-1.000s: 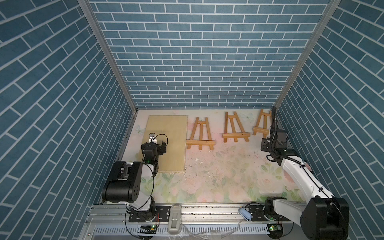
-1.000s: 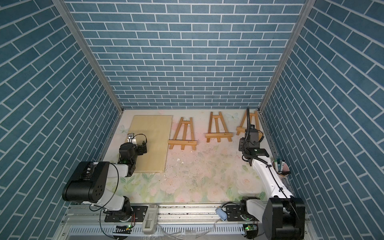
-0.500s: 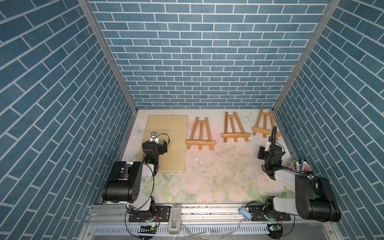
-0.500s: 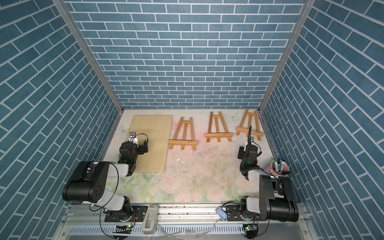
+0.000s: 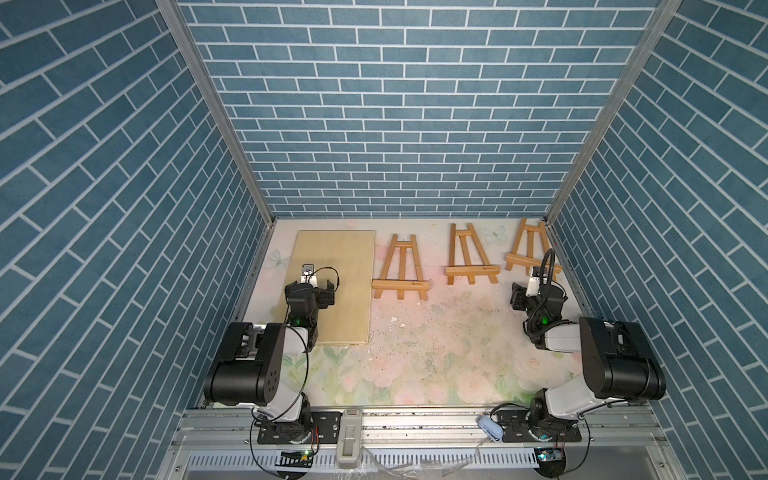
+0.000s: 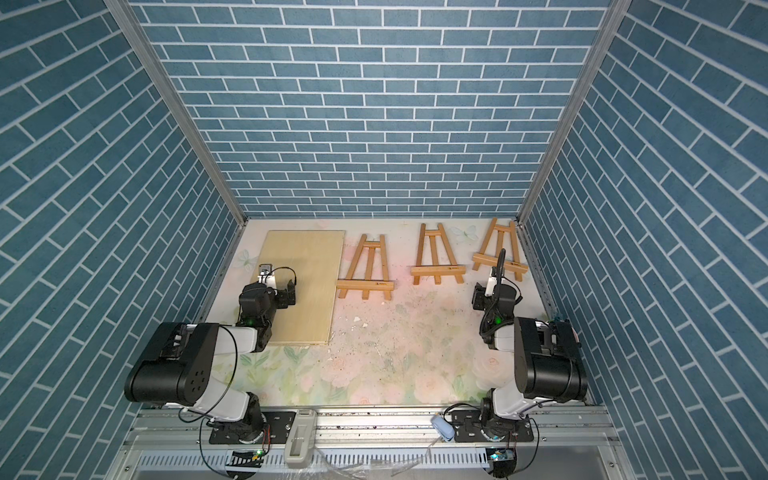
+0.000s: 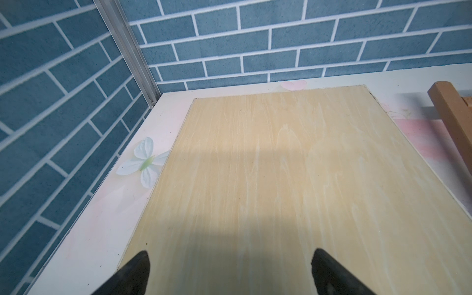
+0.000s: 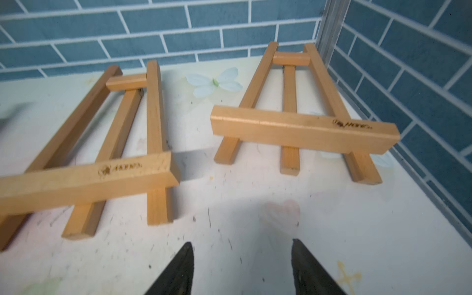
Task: Disassemble the easel
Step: Reset both arms
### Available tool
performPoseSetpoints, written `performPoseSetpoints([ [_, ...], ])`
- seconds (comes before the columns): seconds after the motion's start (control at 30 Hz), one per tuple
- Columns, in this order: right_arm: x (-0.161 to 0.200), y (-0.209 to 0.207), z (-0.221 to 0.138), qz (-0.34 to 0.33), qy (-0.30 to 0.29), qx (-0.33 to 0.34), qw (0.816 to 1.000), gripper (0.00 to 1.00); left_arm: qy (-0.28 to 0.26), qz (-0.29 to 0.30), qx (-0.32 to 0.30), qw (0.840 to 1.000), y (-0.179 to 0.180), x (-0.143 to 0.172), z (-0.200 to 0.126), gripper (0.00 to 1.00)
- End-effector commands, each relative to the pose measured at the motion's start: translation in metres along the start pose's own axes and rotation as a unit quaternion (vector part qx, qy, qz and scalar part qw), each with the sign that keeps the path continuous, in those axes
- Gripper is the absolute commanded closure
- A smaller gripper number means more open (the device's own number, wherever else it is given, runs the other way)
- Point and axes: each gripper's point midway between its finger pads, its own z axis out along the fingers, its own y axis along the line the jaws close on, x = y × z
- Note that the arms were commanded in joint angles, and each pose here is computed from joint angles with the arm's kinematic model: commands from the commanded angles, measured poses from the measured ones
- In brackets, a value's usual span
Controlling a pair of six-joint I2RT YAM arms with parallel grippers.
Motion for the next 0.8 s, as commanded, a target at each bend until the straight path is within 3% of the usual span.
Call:
performPoseSetpoints([
  [0.0, -0.0023, -0.0005, 0.0029, -0.005, 0.004, -0.003, 1.000, 0.33, -0.006, 0.003, 0.007, 1.000, -0.0037, -0.0060, 0.0017, 0.01],
  [0.4, -0.0025, -0.0018, 0.0018, -0.006, 0.001, 0.000, 1.000, 0.25, -0.006, 0.002, 0.007, 1.000, -0.0036, -0.0061, 0.0018, 0.01],
  [0.43, -0.0034, -0.0019, 0.0010, -0.006, -0.002, 0.000, 1.000, 0.03, -0.006, 0.003, 0.007, 1.000, -0.0035, -0.0059, 0.0019, 0.00],
  [0.47, -0.0037, -0.0014, 0.0010, -0.007, -0.003, -0.001, 1.000, 0.01, -0.007, 0.003, 0.007, 1.000, -0.0035, -0.0063, 0.0018, 0.01],
  [0.77, -0.0029, -0.0010, 0.0008, -0.008, -0.002, -0.001, 1.000, 0.01, -0.007, 0.003, 0.007, 1.000, -0.0036, -0.0064, 0.0017, 0.01],
])
